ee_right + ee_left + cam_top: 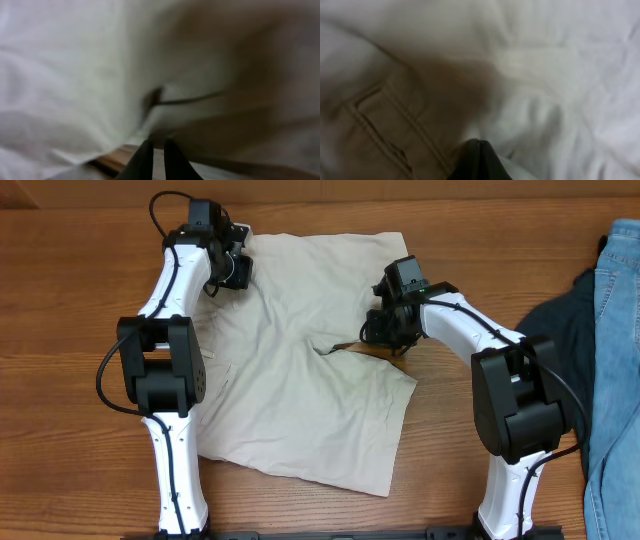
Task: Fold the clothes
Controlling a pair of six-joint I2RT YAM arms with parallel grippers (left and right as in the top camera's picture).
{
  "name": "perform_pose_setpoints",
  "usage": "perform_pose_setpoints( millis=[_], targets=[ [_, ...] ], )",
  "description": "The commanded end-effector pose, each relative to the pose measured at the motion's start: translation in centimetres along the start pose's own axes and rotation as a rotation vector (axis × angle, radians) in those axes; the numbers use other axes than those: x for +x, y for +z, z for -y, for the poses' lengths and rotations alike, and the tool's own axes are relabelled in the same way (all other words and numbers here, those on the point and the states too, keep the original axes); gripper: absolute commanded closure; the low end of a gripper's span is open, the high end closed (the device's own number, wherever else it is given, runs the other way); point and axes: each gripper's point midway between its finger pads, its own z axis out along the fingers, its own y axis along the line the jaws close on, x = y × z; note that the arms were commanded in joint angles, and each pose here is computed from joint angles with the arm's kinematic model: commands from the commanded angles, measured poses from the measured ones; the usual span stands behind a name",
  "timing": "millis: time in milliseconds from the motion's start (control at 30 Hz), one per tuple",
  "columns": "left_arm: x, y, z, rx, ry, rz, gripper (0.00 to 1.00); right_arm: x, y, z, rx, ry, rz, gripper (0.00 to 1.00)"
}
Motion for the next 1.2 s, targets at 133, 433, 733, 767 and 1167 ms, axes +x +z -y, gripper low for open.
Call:
perform_pose_setpoints(
  millis=[133,433,733,767,1167],
  targets=[
    [4.5,0.2,-9.0,-0.171,-0.259,-0.103,0.94,3.7,1.7,6.1,0.232,0.069,-0.134,0.88],
    [-2.4,-10.4,-6.4,-0.030,-0.219,0.041,0.52,-0.1,-5.0,2.2,0.127,-0.008,0.054,0.66],
    [-2.8,-30.3,-2.9,-0.114,-0.213,0.201,0.51,-0.8,-19.1,-2.4,0.026,-0.083,0.350,0.39],
    [-1.8,-32.5,-2.8,-0.159,-0.237,0.202,0.51,-0.5,-20.9,-2.9,0.015,-0.091,0.389,0.36],
    [10.3,-49.6,2.6,-0.345,-0.331,0.371,0.44,5.0,-27.6,-3.2,0.002,-0.082,0.433,0.21]
  ],
)
